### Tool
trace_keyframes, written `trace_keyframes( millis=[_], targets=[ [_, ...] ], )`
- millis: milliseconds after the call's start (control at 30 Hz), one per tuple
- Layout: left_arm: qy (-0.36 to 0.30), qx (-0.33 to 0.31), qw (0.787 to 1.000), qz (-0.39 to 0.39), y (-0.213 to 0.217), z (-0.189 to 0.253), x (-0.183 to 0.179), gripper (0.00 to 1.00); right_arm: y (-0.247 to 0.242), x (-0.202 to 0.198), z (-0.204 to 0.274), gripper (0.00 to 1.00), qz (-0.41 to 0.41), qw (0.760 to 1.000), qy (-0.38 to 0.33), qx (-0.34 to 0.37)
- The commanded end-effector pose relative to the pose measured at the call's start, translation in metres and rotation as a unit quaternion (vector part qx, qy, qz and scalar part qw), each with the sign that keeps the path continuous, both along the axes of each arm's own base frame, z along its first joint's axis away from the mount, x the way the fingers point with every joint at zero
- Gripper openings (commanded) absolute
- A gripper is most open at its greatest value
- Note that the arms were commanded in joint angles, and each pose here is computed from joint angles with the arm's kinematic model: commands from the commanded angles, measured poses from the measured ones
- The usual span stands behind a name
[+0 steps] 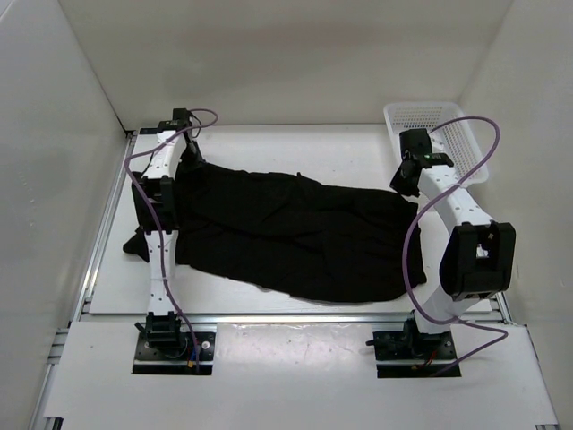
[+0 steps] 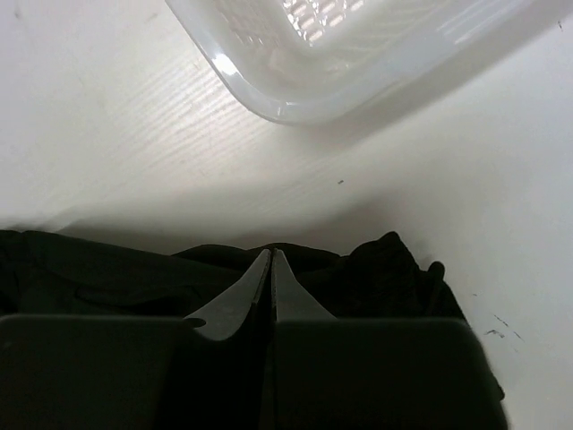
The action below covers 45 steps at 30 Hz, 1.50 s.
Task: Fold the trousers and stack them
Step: Flatten the trousers out, then fold the trousers
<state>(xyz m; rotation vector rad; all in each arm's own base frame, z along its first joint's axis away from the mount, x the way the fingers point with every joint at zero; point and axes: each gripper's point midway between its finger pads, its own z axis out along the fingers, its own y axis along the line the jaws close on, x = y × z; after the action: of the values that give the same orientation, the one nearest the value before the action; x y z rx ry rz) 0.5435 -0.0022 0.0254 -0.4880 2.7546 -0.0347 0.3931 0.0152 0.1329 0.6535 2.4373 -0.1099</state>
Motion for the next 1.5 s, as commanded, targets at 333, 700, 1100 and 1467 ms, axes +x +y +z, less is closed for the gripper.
trace_keyframes(
  millis=[333, 700, 1100, 1467],
  targets=[
    [-0.177, -0.037, 0.983, -0.017, -0.016, 0.136, 0.044, 0.89, -0.019, -0.036, 0.097, 0.8, -0.03, 0.994, -0.107, -0.017],
    [-0.2, -0.023, 0.964, 0.174, 0.088, 0.219, -0.124, 0.11, 0.005, -0.148, 0.044, 0.19, 0.013, 0.996, -0.056, 0.075],
    [-0.025, -0.085, 0.926, 0.368, 0.101, 0.08, -0.287, 0.49, 0.035, -0.188, 0.002, 0.69, 0.07, 0.988, 0.003, 0.136],
    [-0.016, -0.081, 0.922, 0.378, 0.124, 0.05, -0.279, 0.51, 0.039, -0.169, 0.016, 0.74, 0.109, 0.986, 0.003, 0.128]
  ],
)
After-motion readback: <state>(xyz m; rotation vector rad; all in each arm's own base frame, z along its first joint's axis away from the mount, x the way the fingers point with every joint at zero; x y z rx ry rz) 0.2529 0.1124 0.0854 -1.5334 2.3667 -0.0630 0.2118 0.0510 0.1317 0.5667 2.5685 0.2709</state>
